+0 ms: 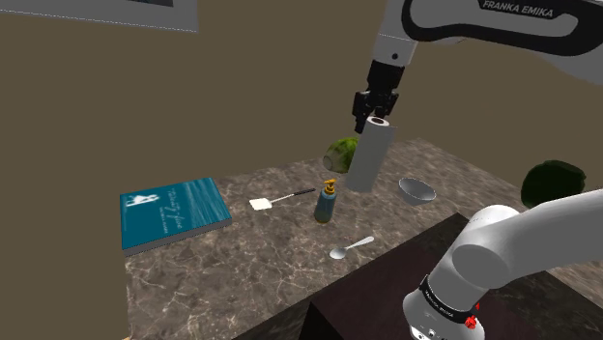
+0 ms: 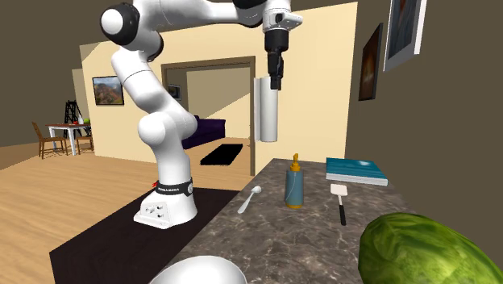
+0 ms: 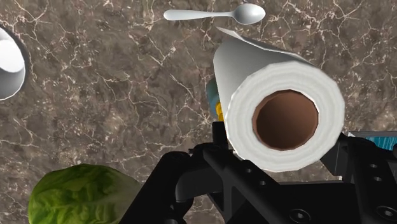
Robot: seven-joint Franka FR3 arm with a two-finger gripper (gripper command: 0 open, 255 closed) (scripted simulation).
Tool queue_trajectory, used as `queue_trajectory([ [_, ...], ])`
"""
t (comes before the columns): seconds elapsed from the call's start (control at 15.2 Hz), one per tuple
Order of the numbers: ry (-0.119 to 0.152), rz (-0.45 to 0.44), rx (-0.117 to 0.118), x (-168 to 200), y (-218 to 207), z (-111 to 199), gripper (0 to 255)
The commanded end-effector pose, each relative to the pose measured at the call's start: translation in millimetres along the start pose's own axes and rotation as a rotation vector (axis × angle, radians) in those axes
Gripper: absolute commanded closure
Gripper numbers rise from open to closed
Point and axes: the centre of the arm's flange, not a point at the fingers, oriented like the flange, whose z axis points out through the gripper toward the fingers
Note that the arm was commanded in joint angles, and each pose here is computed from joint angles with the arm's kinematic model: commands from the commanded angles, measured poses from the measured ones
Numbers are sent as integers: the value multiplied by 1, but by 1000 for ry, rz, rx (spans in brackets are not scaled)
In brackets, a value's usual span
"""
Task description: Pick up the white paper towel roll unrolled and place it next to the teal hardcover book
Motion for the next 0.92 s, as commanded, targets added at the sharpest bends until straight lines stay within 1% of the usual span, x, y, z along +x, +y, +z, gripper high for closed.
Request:
queue_trajectory([
  [0.0,0,0,0,0,0,-10,255],
  [0.66,0,0,0,1,-1,-62,255],
  [0.86,0,0,0,4,-38,-48,255],
])
